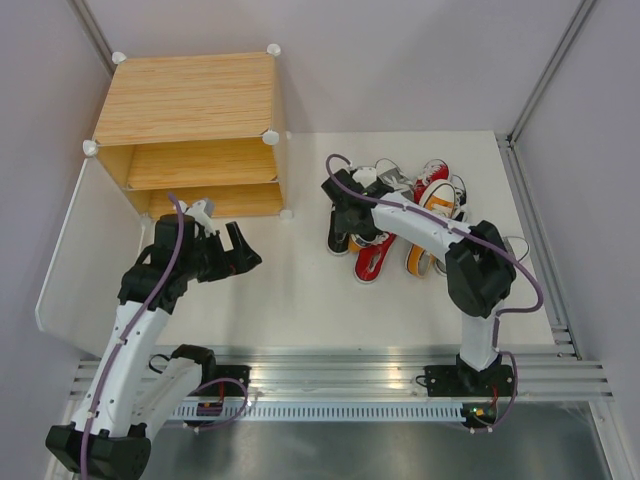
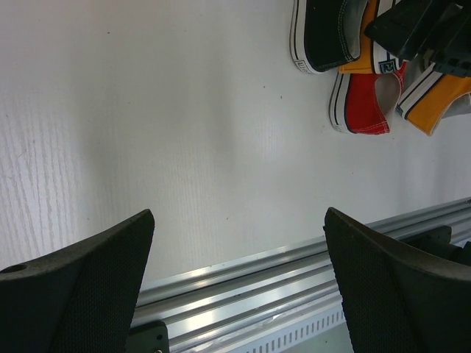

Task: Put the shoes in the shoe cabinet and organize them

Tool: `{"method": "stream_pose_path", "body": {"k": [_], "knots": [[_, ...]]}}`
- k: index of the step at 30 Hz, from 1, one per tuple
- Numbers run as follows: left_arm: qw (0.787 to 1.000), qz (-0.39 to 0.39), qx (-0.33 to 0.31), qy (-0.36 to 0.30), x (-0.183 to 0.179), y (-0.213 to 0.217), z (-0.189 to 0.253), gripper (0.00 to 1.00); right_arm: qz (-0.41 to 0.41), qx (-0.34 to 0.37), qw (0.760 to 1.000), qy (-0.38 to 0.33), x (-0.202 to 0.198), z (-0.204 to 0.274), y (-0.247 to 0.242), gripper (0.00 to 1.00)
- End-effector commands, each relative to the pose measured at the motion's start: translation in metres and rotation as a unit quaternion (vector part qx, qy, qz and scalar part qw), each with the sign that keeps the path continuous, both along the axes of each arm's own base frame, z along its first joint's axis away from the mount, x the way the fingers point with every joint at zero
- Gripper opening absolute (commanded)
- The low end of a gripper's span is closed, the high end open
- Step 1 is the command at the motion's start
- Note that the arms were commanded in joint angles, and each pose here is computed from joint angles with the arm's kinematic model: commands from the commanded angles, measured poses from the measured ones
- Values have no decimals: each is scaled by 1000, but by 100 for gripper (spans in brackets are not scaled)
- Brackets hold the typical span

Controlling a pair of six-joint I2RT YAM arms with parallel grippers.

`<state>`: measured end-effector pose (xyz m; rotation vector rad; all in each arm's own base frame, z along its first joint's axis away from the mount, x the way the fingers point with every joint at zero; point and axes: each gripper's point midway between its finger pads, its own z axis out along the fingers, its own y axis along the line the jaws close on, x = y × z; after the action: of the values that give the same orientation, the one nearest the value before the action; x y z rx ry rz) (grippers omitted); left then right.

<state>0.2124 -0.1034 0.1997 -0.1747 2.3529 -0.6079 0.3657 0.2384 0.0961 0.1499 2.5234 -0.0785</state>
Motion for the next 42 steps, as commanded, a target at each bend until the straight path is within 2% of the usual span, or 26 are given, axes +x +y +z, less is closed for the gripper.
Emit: {"method": "stream_pose_path", "body": {"k": [1, 8, 14, 16, 17, 20, 25, 31, 37, 42], "knots": [[1000, -12, -11, -5, 1, -6, 0, 100, -11, -43, 999, -4, -5, 0, 3, 75], [1000, -14, -8, -2, 0, -5, -3, 100, -25, -106, 994, -3, -11, -14, -17, 75], [1000, -16, -5, 3, 1, -5, -7, 100, -32, -146, 989, -14, -11, -8, -34, 69], [1000, -16, -6, 3, 2, -6, -6, 100, -41, -152, 987, -10, -11, -9, -45, 64], [1000, -17, -5, 4, 2, -6, -7, 100, -44, -141, 989, -11, -10, -6, -46, 57], [1000, -17, -4, 3, 2, -6, -5, 100, -53, -123, 991, -12, -7, -3, -58, 51], [1000, -16, -6, 3, 2, -6, -5, 100, -75, -82, 994, -11, -4, 8, -84, 50], [1000, -13, -5, 5, 2, -5, -6, 100, -87, 50, 995, -16, -11, 4, -92, 50], [1000, -16, -7, 9, 3, -7, -6, 100, -79, 130, 988, -30, -6, -11, -91, 49], [1000, -18, -13, 11, 2, -9, -6, 100, -49, 173, 983, -23, -5, -21, -79, 38]]}}
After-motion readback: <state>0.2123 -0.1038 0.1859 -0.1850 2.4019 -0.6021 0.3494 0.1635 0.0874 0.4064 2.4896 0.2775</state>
